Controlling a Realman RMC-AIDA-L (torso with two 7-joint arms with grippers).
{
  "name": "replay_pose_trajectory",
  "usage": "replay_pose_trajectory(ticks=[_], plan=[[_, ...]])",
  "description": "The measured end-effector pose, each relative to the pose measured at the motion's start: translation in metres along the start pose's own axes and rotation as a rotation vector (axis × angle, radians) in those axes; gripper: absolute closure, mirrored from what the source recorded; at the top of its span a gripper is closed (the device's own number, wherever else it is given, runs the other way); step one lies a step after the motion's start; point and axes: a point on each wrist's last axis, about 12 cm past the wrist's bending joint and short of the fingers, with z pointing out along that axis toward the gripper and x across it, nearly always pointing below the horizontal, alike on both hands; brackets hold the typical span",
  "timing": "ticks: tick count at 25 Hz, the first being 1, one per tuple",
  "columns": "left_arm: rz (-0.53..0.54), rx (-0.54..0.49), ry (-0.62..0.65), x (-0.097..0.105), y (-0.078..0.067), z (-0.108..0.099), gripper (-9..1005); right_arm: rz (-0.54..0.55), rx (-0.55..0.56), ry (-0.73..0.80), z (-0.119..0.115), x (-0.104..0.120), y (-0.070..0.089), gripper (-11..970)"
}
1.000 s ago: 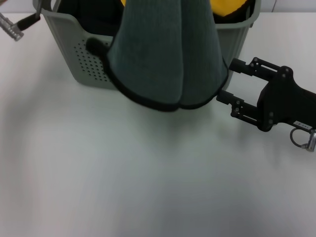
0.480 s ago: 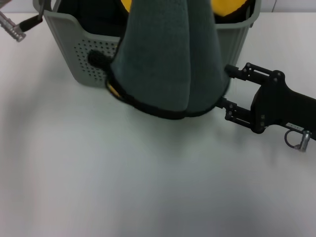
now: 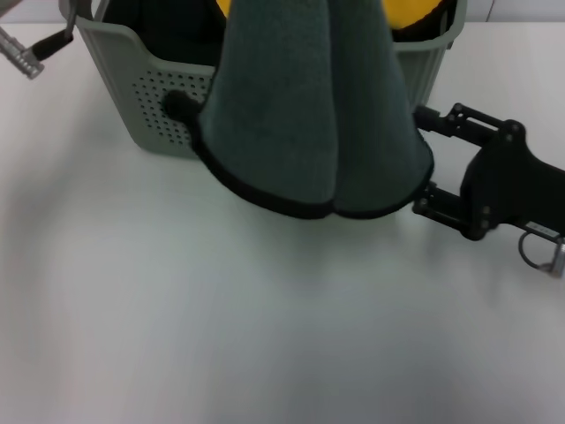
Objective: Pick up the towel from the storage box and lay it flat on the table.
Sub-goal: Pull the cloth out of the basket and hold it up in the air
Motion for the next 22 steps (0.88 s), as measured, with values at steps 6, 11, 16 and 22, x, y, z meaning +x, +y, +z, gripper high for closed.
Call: replay_pose_trajectory(ticks=[6, 11, 16, 22], plan=[[0.006, -0.015, 0.002, 0.0, -0.001, -0.004, 964, -0.024, 0.044, -0.051, -0.014, -0.005, 0.006, 346], [0.006, -0.021, 0.003, 0.001, -0.001, -0.006, 962, -0.036, 0.07, -0.063, -0.02, -0.005, 0.009, 347], [0.009, -0.035, -0.004, 0.001, -0.003, -0.01, 961, -0.033, 0.088, -0.052, -0.024, -0.004, 0.01, 347], [0.025, -0.048, -0.006, 0.0, -0.004, -0.013, 959, -0.021, 0.07, -0.074, -0.032, -0.007, 0.017, 347]])
